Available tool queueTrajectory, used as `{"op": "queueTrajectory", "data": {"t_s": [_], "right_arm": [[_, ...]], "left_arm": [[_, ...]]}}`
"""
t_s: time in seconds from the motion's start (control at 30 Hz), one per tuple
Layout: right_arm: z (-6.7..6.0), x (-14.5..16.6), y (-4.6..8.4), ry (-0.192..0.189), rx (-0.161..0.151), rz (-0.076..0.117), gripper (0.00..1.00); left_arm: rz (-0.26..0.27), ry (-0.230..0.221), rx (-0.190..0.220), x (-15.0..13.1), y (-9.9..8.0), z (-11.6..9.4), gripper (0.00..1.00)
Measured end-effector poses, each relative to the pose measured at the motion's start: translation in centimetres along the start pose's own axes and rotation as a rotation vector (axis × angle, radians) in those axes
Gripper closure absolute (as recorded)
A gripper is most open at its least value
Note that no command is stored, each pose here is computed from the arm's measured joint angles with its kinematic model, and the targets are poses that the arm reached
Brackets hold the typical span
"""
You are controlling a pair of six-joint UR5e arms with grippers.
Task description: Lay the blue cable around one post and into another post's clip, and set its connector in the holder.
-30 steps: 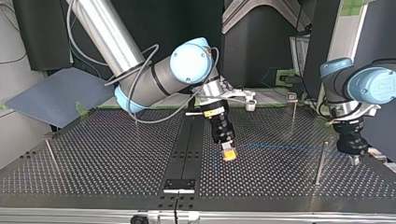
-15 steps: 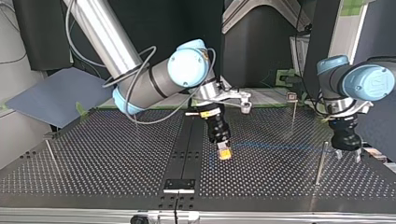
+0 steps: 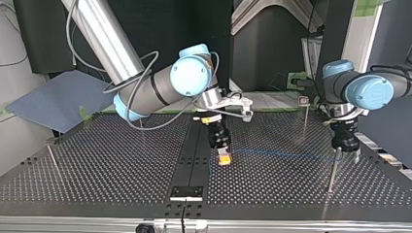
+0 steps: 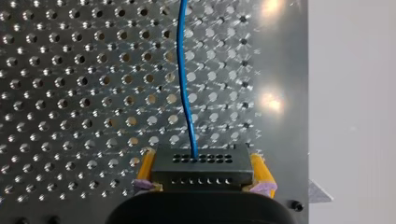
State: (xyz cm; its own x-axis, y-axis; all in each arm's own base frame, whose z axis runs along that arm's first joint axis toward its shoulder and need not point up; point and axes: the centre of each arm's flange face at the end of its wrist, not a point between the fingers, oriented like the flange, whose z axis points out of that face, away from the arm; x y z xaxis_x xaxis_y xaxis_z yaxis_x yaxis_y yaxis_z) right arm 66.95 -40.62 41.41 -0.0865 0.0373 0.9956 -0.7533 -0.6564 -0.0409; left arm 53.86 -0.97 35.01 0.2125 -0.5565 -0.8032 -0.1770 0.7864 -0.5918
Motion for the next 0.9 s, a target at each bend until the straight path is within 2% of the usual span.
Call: {"op": "queueTrajectory", "data": {"t_s": [0.17,0.3,0.5,0.6,0.7,0.9], "right_arm": [[0.1,-1.1,0.9,-0.014,-0.017,0.001,1.00],[0.4,-1.8,2.1,-0.011,-0.043,0.011,1.00],[1.3,-1.6,3.9,0.035,-0.073,0.021,1.00],[1.9,-1.3,5.2,0.062,-0.100,0.023,1.00],[2.2,-1.3,6.5,0.067,-0.135,0.014,1.00],[2.3,-1.7,9.2,0.035,-0.216,-0.039,1.00]], "left_arm": [[0.000,0.016,-0.006,0.8,0.5,0.3,0.00],[-0.001,0.041,0.002,1.8,0.7,0.5,0.00],[-0.004,0.061,0.017,2.5,0.6,0.5,0.00],[-0.005,0.062,0.021,2.6,0.5,0.5,0.00],[-0.007,0.065,0.026,2.6,0.4,0.5,0.00],[-0.011,0.068,0.033,2.7,0.3,0.5,0.00]]}}
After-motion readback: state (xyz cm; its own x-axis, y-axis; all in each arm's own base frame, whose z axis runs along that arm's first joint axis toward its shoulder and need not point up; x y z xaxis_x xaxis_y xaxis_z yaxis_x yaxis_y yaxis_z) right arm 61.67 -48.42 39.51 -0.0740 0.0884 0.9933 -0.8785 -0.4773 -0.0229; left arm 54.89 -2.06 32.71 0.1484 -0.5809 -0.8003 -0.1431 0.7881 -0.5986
